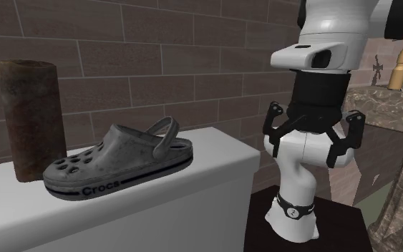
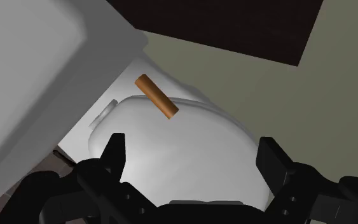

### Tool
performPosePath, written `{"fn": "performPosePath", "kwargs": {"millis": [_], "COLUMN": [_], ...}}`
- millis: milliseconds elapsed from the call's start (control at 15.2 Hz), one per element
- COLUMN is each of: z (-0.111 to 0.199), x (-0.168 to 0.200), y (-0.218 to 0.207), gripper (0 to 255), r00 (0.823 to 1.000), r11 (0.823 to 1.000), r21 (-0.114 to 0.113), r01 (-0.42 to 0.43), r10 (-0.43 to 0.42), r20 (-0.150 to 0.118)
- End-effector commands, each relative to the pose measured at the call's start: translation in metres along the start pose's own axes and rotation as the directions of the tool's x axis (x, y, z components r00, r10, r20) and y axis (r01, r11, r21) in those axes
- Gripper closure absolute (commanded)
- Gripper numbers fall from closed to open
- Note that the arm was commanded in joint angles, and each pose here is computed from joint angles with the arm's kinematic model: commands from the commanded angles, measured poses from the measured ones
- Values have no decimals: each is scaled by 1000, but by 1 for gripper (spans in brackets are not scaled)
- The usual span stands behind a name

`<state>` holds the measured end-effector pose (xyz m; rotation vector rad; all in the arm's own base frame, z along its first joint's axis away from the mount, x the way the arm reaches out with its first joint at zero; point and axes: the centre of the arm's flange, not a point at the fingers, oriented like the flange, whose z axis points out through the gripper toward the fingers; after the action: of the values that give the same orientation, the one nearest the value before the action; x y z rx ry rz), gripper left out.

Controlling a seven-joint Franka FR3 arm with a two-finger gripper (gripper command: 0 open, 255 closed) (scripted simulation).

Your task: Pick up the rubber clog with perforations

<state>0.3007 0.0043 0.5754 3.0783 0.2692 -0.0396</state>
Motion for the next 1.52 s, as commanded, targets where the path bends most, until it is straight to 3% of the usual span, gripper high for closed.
{"fn": "performPosePath", "kwargs": {"millis": [0, 1320, 1452], "z": [0, -84, -81], "x": [0, 97, 100], "y": [0, 248, 257], "gripper": [0, 0, 0], "r00": [1000, 997, 997], "r11": [1000, 991, 991], "r21": [0, 109, 112], "r01": [0, -73, -76], "r10": [0, 70, 73], "r20": [0, 27, 28]}}
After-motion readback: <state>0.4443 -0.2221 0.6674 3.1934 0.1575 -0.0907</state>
